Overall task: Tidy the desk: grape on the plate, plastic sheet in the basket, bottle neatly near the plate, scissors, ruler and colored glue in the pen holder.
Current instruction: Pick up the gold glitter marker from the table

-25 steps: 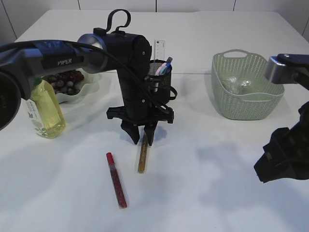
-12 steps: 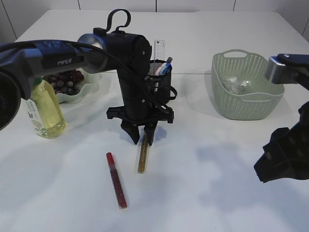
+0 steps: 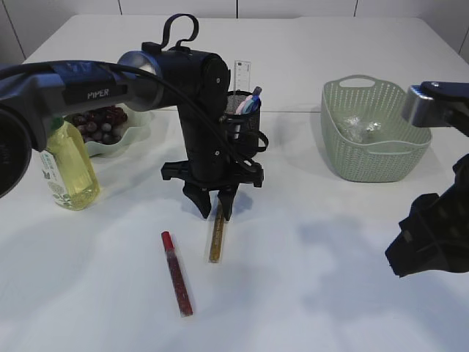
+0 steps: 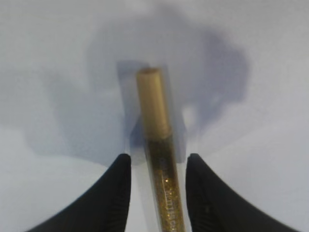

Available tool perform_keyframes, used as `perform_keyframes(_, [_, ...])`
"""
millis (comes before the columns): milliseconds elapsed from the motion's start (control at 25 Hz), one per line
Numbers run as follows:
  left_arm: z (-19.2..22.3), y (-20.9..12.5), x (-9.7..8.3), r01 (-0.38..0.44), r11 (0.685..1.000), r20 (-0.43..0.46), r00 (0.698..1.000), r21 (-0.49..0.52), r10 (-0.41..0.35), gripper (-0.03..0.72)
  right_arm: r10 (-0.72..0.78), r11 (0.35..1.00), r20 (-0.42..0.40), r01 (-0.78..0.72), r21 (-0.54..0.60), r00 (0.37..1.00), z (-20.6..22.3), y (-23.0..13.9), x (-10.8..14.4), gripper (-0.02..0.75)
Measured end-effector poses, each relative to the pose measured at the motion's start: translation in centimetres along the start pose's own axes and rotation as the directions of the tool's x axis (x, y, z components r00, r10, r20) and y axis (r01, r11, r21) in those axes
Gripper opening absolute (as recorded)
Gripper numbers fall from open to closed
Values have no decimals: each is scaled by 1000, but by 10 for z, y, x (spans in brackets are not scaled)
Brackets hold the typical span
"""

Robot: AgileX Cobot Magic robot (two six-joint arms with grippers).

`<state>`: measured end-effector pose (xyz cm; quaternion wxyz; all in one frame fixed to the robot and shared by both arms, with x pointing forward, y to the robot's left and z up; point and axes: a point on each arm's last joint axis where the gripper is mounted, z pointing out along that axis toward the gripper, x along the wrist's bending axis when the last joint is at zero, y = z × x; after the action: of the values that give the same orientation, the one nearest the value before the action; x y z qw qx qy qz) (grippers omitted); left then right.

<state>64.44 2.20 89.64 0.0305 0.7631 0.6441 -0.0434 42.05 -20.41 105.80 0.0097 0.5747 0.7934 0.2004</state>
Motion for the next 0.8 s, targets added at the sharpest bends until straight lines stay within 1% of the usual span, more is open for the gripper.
perform_keyframes(600, [0, 0, -1, -3, 1000, -3, 1000, -1, 3, 279, 0, 1000, 0, 0, -2, 1000, 0, 0, 0, 364])
perform_keyframes(800, [8, 0, 0, 0, 1000, -7, 1000, 15, 0, 268, 0, 1000, 0, 0, -4, 1000, 0, 0, 0, 364])
